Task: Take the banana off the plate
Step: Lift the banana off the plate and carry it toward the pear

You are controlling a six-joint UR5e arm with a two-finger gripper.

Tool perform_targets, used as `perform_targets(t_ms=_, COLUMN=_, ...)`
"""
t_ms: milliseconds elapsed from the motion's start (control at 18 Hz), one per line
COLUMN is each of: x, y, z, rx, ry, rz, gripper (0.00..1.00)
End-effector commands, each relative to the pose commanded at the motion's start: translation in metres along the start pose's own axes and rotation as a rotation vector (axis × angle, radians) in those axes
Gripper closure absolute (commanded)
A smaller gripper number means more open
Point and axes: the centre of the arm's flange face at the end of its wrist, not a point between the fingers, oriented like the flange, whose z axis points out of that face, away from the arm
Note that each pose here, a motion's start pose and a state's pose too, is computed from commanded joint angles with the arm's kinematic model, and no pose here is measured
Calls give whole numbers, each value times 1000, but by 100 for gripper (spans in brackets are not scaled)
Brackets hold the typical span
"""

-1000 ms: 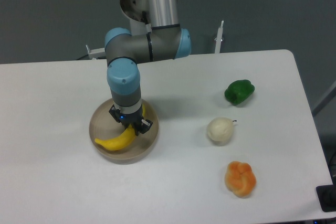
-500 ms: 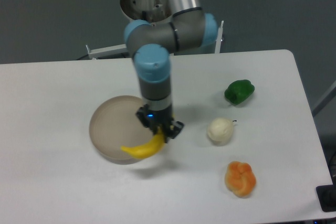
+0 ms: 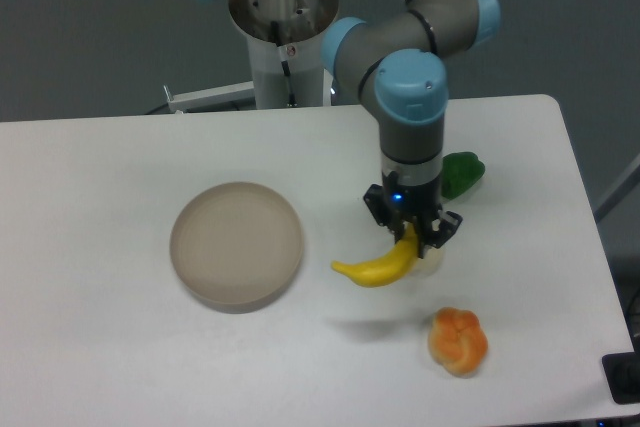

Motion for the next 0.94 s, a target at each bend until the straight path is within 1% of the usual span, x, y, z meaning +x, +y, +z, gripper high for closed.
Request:
perform_targets(t_ms=333, x=-11, y=-4, z=0, rx=7, ry=-17, rz=25, gripper=62)
perform_targets(t_ms=611, x=-15, y=-6, z=-1, rx=12, ry=-27, rz=25, gripper=62)
perform_targets(t_ms=778, x=-21, y=0, z=-1, rx=9, ry=-30, rz=16, gripper=62)
perform_targets(t_ms=944, x=-24, y=-1, z=-5, rx=11, ry=-37, rz=15, gripper=62)
